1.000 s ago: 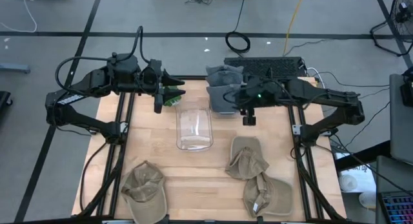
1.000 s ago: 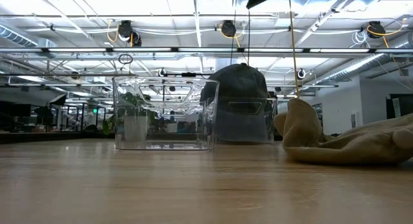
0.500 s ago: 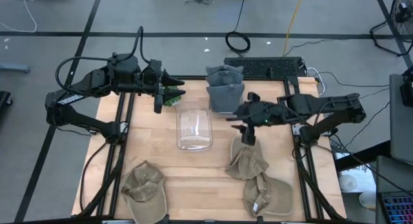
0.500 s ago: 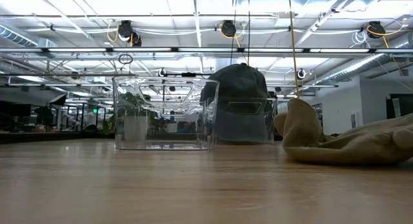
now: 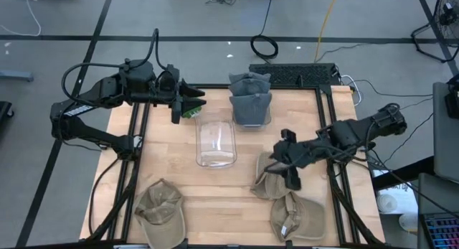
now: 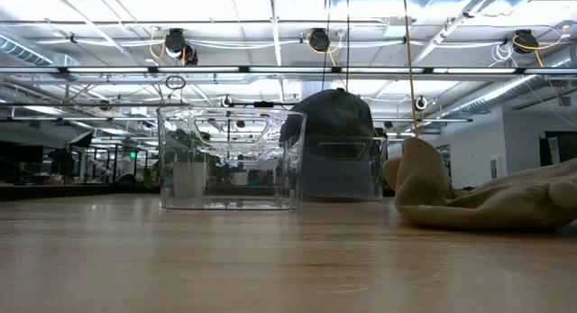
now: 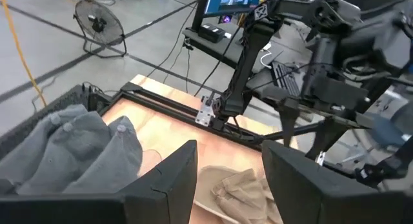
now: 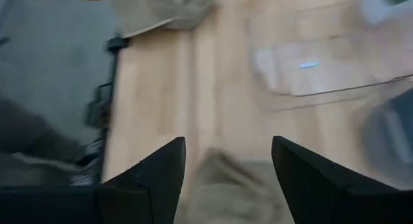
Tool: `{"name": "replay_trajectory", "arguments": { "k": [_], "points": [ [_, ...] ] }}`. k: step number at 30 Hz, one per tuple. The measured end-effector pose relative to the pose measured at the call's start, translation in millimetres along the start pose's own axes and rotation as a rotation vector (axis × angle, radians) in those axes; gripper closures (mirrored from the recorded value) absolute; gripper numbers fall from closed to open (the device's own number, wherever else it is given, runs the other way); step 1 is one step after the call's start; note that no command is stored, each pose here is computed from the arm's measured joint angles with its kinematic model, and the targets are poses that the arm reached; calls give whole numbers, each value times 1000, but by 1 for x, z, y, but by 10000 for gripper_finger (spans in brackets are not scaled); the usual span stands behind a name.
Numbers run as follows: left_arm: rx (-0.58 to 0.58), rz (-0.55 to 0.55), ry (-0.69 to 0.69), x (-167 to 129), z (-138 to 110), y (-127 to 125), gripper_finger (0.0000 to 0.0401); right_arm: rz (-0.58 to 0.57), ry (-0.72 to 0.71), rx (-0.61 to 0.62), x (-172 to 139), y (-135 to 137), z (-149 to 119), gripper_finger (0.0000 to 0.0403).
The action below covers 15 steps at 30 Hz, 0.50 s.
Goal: Pick & Place hat
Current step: Put the bottom right brown cap into the left transparent bin
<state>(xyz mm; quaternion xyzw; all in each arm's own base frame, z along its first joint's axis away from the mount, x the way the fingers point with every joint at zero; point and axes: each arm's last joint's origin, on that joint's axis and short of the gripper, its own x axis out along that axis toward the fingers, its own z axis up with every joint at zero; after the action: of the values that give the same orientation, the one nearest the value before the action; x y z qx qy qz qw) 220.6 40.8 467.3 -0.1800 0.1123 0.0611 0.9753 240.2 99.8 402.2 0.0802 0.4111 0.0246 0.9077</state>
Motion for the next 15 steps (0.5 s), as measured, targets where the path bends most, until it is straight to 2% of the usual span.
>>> {"name": "replay_trajectory", "arguments": {
  "k": [3, 7, 11, 15],
  "points": [
    [-49, 0, 1, 0, 0, 0, 219, 56, 58, 56, -2, 5, -5, 183],
    [-105, -3, 1, 0, 0, 0, 219, 66, 242, 172, -6, 8, -23, 183],
    [-115, -19, 8, 0, 0, -1, 219, 75, 408, 235, -12, 12, -39, 183],
    [-128, -20, 9, 0, 0, -1, 219, 91, 489, 272, -17, 19, -48, 183]
  ]
}}
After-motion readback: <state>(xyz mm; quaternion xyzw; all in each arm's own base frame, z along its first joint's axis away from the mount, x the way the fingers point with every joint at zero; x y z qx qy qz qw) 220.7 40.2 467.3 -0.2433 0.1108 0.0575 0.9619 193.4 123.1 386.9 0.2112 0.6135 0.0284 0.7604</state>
